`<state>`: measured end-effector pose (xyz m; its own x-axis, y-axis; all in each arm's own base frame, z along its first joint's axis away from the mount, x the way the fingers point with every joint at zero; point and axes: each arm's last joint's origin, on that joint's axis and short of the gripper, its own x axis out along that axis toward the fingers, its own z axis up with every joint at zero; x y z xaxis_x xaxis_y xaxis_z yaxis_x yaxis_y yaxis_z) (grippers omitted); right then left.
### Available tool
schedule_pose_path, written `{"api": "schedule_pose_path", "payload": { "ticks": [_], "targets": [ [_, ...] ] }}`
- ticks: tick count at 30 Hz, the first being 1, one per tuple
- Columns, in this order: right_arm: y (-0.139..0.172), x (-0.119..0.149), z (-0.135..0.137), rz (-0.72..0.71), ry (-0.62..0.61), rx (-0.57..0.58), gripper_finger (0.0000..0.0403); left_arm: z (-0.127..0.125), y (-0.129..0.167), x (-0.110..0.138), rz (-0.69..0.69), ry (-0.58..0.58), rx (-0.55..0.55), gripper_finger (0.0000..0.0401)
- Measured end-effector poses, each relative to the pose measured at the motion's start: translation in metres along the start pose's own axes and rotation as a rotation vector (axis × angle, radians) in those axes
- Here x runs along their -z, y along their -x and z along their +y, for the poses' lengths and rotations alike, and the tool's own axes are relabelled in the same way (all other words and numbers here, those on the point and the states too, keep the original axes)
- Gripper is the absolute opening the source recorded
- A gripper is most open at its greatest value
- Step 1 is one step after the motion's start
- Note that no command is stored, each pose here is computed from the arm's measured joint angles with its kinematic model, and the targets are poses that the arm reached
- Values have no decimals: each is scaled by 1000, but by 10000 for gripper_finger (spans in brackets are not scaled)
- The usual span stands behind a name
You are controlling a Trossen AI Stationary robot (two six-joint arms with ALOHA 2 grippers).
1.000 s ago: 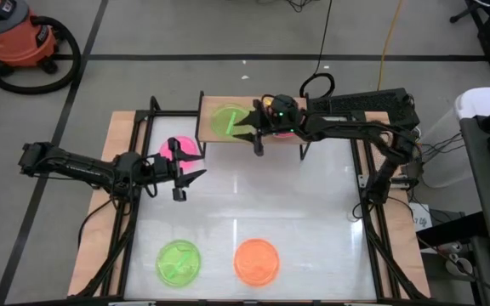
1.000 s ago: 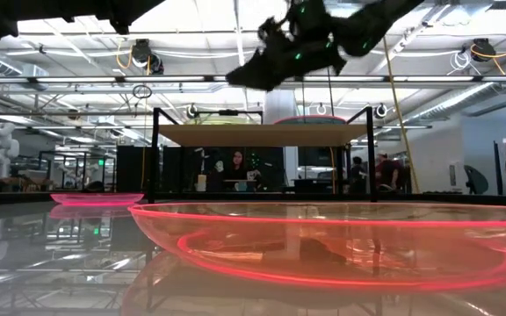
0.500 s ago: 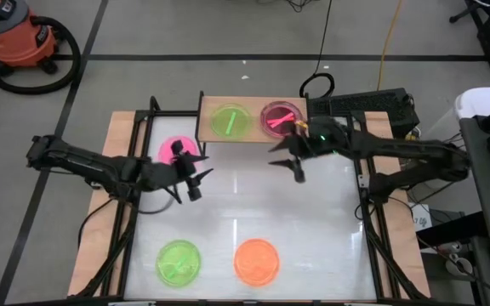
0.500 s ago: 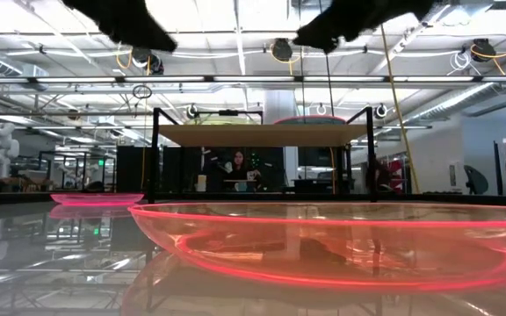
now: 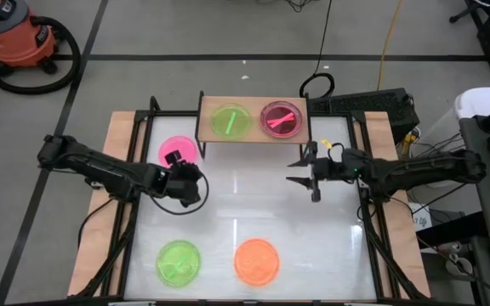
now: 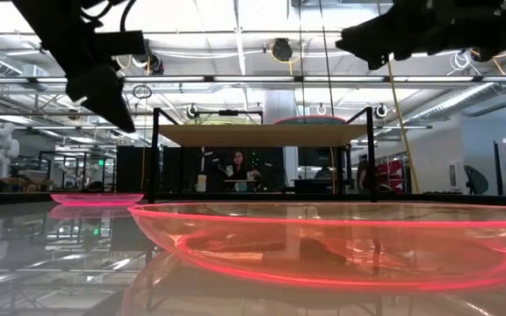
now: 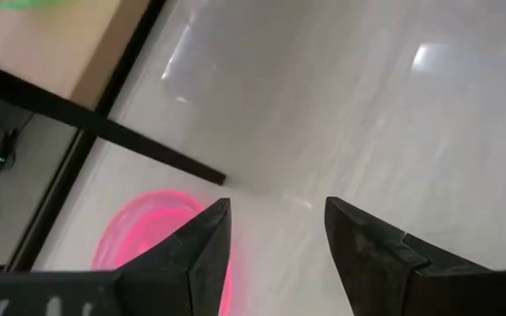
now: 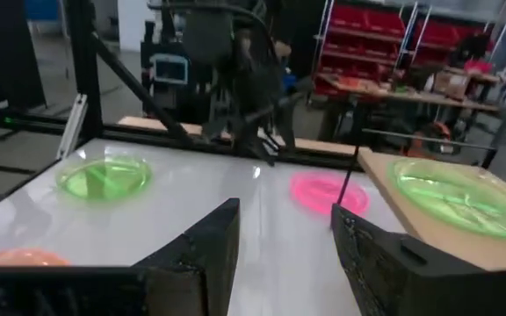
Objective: Place and stack plates onto a shelf
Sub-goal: Stack the top pink plate on the green plate on the shelf
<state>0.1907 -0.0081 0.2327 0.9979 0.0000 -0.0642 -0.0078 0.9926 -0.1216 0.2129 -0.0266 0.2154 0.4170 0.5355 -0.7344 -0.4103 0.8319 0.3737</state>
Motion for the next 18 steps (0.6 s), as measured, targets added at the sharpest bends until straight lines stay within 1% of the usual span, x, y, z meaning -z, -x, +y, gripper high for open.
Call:
{"api": "schedule_pose_path", "payload": {
  "ticks": [3, 9, 12, 14, 18],
  "targets": [
    [2, 4, 1, -46, 20, 5, 162, 3, -7, 4, 24, 0, -20, 191],
    [3, 7, 1, -37, -4, 1, 162, 11, -23, 18, 73, 27, -54, 191],
    [3, 7, 1, -38, -7, 1, 162, 11, -29, 26, 101, 32, -41, 191],
    [3, 7, 1, -38, -7, 1, 162, 10, -32, 28, 90, 42, -27, 191],
    [3, 7, 1, -38, -7, 1, 162, 10, -38, 36, 112, 19, -12, 191]
  ]
}}
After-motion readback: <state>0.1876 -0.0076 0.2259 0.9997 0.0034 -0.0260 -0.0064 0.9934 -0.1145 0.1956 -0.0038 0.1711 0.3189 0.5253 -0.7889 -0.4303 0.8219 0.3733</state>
